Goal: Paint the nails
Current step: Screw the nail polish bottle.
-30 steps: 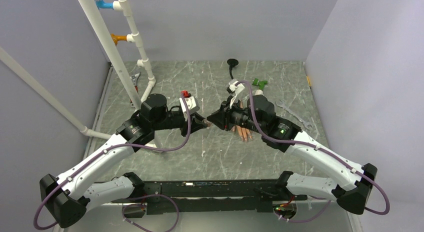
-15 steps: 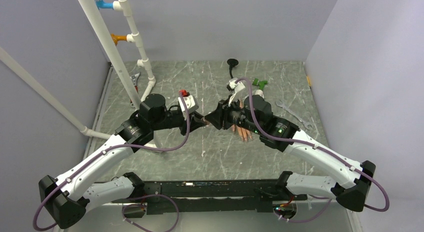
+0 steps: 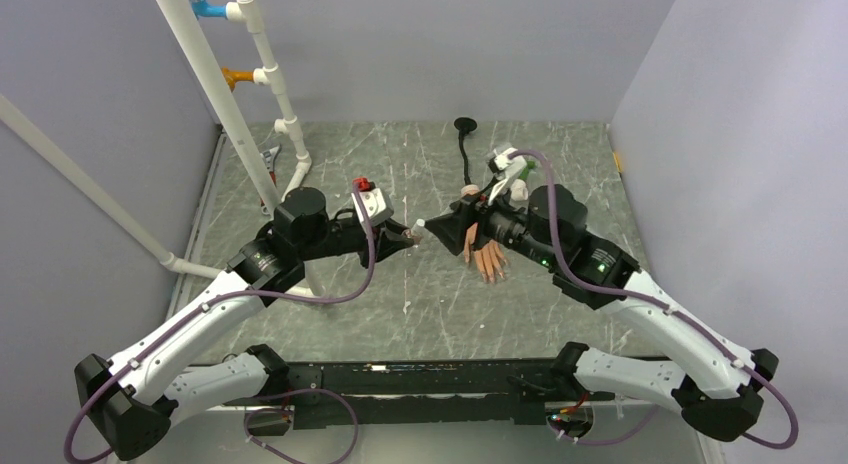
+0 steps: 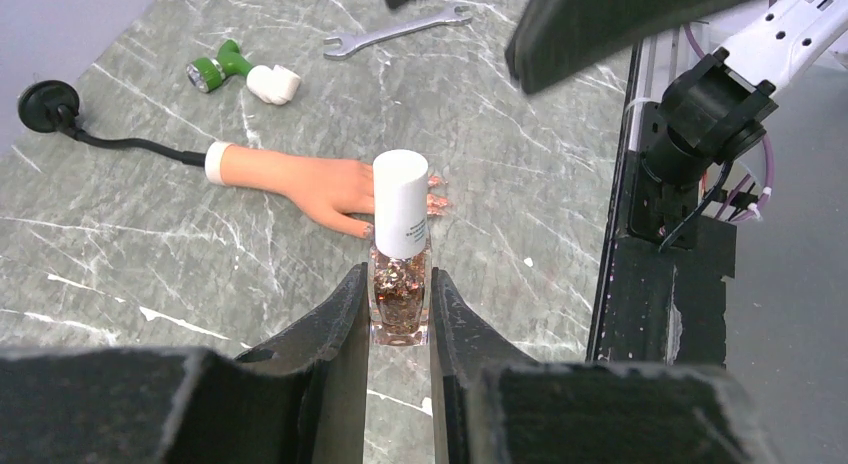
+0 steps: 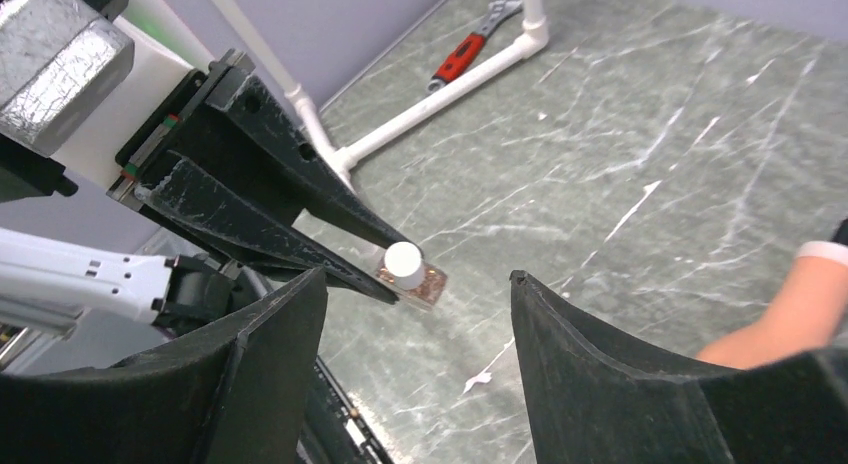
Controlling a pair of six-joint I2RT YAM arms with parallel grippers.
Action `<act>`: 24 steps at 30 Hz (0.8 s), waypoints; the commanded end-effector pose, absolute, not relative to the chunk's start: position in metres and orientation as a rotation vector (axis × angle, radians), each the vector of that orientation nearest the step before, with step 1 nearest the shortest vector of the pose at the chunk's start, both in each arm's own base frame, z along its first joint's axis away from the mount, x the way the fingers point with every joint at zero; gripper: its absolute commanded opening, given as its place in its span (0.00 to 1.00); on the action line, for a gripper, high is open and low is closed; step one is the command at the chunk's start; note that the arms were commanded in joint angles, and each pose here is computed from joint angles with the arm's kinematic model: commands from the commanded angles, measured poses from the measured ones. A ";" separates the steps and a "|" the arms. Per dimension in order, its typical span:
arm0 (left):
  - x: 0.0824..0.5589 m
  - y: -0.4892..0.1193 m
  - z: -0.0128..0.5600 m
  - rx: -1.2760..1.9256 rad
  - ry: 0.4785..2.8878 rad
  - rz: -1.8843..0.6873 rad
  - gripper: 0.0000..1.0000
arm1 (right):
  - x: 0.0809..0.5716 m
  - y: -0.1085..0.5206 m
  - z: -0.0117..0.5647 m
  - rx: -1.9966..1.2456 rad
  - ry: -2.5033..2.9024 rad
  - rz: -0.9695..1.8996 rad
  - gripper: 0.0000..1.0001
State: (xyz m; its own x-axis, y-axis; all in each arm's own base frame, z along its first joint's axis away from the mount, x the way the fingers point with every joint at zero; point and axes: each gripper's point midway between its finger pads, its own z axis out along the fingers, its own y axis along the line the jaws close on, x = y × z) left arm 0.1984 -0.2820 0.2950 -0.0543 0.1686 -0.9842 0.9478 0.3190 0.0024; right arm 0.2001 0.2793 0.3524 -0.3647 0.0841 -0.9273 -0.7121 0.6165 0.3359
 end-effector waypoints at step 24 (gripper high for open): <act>0.148 -0.305 0.315 1.304 1.285 -1.150 0.00 | 0.133 0.272 0.348 -1.257 1.403 0.985 0.65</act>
